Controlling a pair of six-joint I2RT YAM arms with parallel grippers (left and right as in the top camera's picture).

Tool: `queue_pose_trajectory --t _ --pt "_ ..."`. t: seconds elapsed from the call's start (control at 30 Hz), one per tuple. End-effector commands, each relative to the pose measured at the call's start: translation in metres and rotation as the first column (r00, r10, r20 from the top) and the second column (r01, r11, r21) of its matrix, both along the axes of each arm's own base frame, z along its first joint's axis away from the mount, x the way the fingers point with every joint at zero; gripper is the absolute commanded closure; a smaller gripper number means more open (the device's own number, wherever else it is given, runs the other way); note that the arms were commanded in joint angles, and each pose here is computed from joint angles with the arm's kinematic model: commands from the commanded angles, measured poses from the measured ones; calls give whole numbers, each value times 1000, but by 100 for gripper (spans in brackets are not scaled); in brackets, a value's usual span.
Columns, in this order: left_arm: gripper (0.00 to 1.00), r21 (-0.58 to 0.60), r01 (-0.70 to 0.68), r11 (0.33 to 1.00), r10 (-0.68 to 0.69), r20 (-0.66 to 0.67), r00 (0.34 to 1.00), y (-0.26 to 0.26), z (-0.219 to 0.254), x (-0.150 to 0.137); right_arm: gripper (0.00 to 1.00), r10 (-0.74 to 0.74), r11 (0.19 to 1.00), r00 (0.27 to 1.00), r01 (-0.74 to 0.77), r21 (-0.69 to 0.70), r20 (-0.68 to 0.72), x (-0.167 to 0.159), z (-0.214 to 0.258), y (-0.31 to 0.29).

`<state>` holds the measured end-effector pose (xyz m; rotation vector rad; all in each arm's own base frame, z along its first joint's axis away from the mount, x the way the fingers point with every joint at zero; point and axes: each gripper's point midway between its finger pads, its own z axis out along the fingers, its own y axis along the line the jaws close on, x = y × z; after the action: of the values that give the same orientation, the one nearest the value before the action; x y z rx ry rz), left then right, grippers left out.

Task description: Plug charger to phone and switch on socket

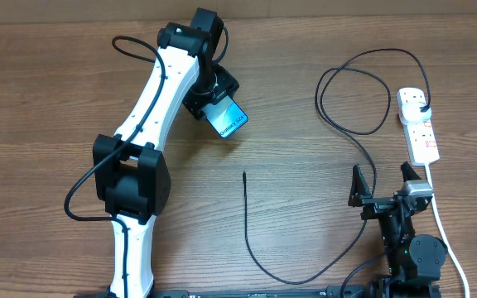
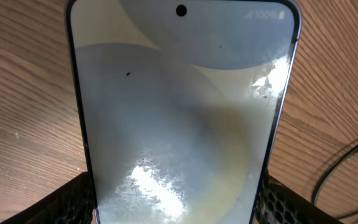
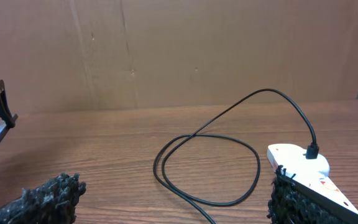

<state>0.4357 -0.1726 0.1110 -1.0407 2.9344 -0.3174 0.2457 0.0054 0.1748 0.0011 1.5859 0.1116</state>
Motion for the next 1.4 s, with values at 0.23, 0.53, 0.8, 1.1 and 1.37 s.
queue_pose_trajectory --t 0.23,0.53,0.8,1.1,1.37 --pt "96 24 14 1000 -15 45 999 0 8 7 0 -32 999 999 32 0 0 0 -3 -5" --pt "96 25 14 1000 -15 38 999 0 8 6 0 -64 998 998 64 -4 2 0 -2 -11" --pt "96 20 15 1000 -16 37 999 -1 8 5 0 -34 999 998 34 -3 47 -2 16 -6" --pt "96 20 15 1000 -16 36 999 -1 8 5 0 46 999 993 -45 -18 106 -8 45 8" --pt "96 20 15 1000 -16 35 999 -1 8 5 0 85 996 994 -83 -19 67 -3 61 14"
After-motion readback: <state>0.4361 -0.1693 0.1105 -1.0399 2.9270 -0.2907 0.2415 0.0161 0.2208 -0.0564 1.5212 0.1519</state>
